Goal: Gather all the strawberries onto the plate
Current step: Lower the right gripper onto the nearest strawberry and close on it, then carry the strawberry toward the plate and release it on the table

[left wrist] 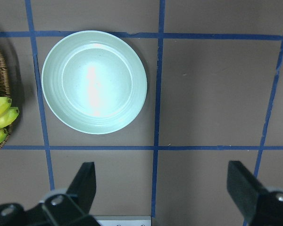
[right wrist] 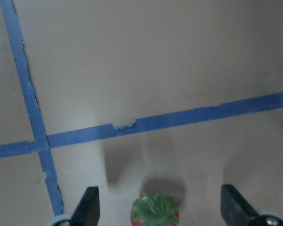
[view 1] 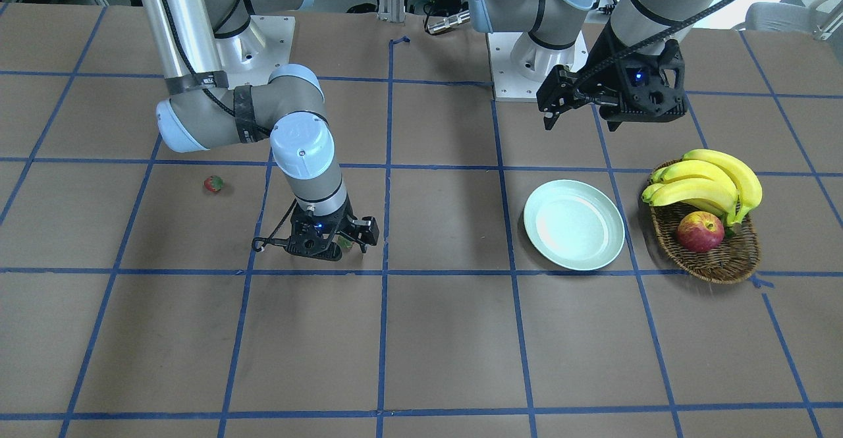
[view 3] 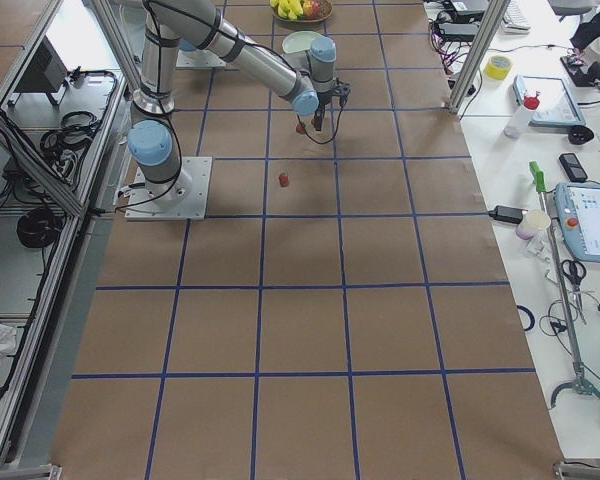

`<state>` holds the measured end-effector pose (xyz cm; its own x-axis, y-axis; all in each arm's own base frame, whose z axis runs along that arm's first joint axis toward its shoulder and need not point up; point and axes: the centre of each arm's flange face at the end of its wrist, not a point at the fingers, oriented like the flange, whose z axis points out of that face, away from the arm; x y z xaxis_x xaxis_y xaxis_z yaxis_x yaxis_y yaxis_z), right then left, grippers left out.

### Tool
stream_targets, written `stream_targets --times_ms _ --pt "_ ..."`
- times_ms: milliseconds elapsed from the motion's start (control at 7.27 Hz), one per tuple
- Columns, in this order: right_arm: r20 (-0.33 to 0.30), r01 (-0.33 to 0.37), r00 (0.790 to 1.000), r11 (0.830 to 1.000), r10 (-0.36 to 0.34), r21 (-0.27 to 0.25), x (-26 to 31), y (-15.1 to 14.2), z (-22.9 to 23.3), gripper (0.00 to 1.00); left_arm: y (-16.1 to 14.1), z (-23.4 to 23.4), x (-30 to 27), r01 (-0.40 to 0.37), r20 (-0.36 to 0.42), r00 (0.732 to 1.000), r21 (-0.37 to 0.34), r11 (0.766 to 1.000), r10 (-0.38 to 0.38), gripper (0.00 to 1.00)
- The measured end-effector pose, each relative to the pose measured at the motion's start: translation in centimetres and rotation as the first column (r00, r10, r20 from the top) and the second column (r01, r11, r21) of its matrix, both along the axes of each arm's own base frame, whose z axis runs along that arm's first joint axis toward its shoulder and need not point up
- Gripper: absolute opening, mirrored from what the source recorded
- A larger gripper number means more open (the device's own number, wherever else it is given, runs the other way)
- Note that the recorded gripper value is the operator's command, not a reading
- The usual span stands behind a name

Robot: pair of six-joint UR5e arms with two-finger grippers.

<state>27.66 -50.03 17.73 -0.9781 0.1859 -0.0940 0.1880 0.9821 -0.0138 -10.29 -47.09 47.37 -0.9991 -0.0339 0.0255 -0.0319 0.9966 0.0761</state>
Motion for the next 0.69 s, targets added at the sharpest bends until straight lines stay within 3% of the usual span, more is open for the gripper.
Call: stream_targets --times_ms 138,413,550,688 --pt "0.011 0.004 1.0 1.0 -0.004 0.007 0.09 0.14 -0.15 0.54 0.0 0.0 -0.02 0.0 0.0 1.0 0.0 1.0 0.0 1.0" --pt "0.02 0.008 1.0 1.0 -0.009 0.024 0.14 0.48 -0.44 0.4 0.0 0.01 -0.03 0.001 0.0 1.0 -0.001 1.0 -0.001 1.0" --pt "0.018 0.01 1.0 0.999 -0.011 0.039 0.1 0.66 -0.53 0.25 0.0 0.01 -0.03 0.001 0.0 1.0 -0.001 1.0 -0.001 1.0" --pt "0.015 0.013 1.0 0.999 -0.014 0.05 0.08 0.76 -0.45 0.19 0.0 0.01 -0.02 0.001 0.001 1.0 -0.001 1.0 -0.001 1.0"
